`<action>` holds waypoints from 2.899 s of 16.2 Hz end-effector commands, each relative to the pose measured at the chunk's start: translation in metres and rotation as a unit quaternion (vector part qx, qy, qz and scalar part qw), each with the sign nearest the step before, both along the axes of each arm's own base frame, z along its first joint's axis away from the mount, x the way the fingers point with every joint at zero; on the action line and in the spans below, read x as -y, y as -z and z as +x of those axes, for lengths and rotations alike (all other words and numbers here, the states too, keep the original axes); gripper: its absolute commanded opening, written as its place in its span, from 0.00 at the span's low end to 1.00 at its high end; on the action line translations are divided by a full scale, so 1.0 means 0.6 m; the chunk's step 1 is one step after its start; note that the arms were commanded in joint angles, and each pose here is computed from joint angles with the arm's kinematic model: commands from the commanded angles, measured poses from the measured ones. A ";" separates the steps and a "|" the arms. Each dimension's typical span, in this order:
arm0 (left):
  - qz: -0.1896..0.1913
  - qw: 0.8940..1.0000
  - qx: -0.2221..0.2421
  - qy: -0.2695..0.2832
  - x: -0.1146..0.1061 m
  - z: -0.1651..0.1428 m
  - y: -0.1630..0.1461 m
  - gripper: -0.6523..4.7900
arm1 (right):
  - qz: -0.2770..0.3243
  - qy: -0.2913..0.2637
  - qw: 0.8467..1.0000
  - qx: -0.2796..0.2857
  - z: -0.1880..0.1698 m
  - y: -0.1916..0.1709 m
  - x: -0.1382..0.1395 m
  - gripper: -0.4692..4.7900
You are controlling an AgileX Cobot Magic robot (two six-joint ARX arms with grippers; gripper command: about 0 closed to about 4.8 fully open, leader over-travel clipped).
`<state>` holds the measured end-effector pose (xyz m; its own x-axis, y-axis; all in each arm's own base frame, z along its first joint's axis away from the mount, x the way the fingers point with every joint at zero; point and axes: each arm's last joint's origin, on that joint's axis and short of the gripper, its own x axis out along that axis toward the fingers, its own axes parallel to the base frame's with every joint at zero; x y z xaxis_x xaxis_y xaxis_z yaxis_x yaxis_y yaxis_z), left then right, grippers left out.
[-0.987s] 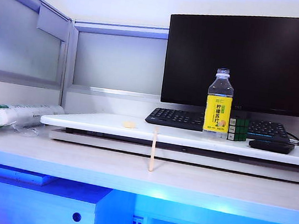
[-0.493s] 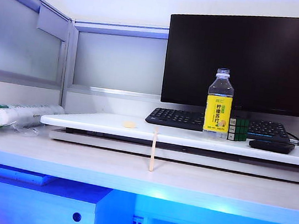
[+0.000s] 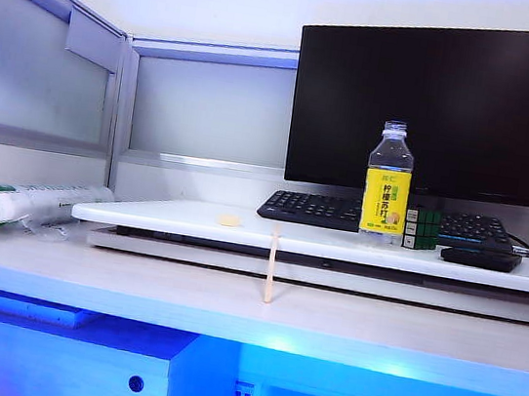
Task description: Grab a stick from the table and stick it in a plastic bottle.
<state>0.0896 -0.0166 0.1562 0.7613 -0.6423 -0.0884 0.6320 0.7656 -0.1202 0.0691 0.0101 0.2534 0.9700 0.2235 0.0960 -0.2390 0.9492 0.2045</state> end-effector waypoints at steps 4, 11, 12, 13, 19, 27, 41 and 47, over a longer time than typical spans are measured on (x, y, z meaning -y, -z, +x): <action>-0.001 1.000 0.008 0.009 0.001 0.000 -0.003 0.11 | 0.016 -0.092 0.993 -0.078 0.049 -0.048 -0.013 0.46; 0.000 0.999 0.036 0.009 0.001 0.000 -0.011 0.11 | 0.043 -0.178 0.973 -0.142 0.140 -0.073 -0.045 0.83; 0.000 0.999 0.041 0.009 0.001 0.000 -0.013 0.11 | 0.043 -0.185 0.970 -0.154 0.151 -0.071 -0.052 0.86; 0.001 0.999 0.043 0.009 0.001 0.000 -0.013 0.11 | 0.042 -0.193 0.966 -0.165 0.162 -0.067 -0.059 0.89; 0.001 0.999 0.045 0.009 0.001 0.000 -0.014 0.11 | 0.031 -0.237 0.932 -0.271 0.272 -0.013 -0.132 1.00; -0.006 0.996 0.088 0.007 0.000 0.000 -0.029 0.11 | 0.036 -0.246 0.885 -0.393 0.497 0.104 -0.258 1.00; -0.006 0.996 0.089 0.007 0.000 0.000 -0.029 0.11 | 0.065 -0.205 0.876 -0.431 0.575 0.179 -0.314 1.00; -0.006 0.996 0.089 0.005 0.000 0.000 -0.029 0.11 | 0.061 -0.182 0.889 -0.415 0.585 0.172 -0.320 0.67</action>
